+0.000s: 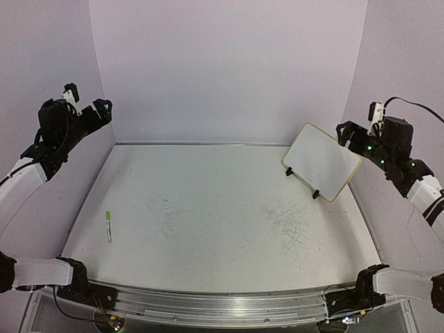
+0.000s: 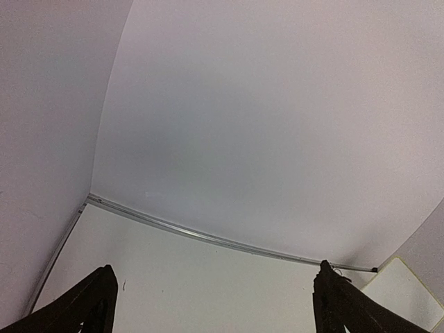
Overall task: Write a sentence on the whiteboard
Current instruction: Move the whiteboard to the corner of the board.
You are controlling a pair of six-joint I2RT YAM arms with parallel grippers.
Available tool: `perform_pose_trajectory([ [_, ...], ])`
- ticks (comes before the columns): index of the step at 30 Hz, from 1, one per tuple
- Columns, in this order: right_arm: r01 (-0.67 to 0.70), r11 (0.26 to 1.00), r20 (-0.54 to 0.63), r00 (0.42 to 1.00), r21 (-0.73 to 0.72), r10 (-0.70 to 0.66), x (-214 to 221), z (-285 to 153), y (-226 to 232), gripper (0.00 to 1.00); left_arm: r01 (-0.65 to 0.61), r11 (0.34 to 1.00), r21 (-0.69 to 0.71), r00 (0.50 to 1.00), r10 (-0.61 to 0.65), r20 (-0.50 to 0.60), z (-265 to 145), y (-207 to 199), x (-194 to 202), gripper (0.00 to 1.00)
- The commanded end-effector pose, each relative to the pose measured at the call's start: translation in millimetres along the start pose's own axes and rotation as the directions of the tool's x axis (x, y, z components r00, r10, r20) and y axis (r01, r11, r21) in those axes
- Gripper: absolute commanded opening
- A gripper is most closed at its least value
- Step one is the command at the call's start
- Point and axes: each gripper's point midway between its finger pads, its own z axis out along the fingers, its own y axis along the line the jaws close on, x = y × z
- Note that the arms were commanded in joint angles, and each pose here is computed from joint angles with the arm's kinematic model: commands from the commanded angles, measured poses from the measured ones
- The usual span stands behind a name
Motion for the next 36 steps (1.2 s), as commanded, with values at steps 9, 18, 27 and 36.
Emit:
perform_pose_trajectory([
  [9,-0.082,0.991,-0.150,0.984,0.105,0.098,68.4,34.3,-25.1,0.98,0.046,0.999,-0.005,0.999,-0.046,-0.024,9.0,3.2,12.0,0.99],
  [18,-0.170,0.952,-0.392,0.882,0.253,0.262,186.0,54.1,-9.2,0.97,0.084,0.996,0.012,0.989,-0.081,-0.127,22.2,6.0,48.7,0.99],
  [27,-0.205,0.798,-0.305,0.848,0.567,0.434,232.5,73.9,-57.2,0.98,0.141,0.985,0.100,0.954,-0.108,-0.281,38.3,-8.6,90.1,0.99],
  [36,-0.184,0.724,-0.274,0.841,0.665,0.466,254.0,121.9,-75.7,0.82,0.150,0.984,0.091,0.941,-0.114,-0.318,32.0,-1.9,109.3,0.99],
])
